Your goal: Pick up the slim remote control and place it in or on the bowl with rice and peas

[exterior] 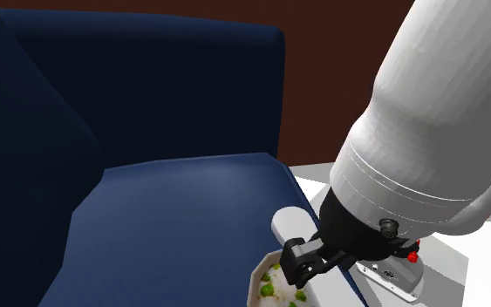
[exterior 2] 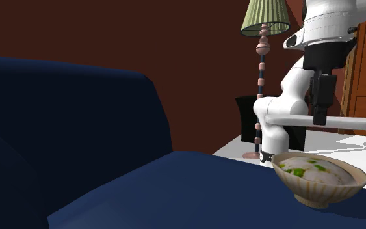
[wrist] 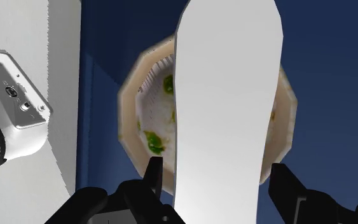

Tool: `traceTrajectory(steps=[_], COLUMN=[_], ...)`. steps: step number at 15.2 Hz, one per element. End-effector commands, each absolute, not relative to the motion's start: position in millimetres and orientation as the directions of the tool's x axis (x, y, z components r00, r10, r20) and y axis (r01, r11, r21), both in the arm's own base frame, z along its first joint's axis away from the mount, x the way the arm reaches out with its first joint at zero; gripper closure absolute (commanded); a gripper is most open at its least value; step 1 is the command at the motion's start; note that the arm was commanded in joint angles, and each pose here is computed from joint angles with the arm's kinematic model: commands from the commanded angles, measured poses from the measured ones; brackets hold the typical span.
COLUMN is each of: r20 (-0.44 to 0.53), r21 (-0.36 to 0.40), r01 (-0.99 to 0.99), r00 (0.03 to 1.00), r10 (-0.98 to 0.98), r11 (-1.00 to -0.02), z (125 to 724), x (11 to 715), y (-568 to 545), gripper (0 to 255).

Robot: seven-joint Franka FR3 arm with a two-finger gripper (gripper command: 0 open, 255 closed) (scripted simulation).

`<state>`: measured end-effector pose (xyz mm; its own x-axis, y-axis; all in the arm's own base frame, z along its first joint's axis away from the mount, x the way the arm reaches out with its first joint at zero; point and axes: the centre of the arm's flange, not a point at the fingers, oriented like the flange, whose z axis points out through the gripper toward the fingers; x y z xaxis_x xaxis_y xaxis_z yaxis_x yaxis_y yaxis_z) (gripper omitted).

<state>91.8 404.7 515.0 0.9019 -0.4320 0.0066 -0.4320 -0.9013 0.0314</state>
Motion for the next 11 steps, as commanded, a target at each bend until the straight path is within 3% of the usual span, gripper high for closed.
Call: traceTrajectory(steps=[1, 11], r20=[0.006, 0.006], r21=[0.031, 0.031], r01=[-0.433, -0.433], r00=[0.901, 0.901], r10=[-0.433, -0.433], r11=[-0.901, -0.901], z=[506, 453], x=[84, 84], y=[403, 403], gripper=[255, 255])
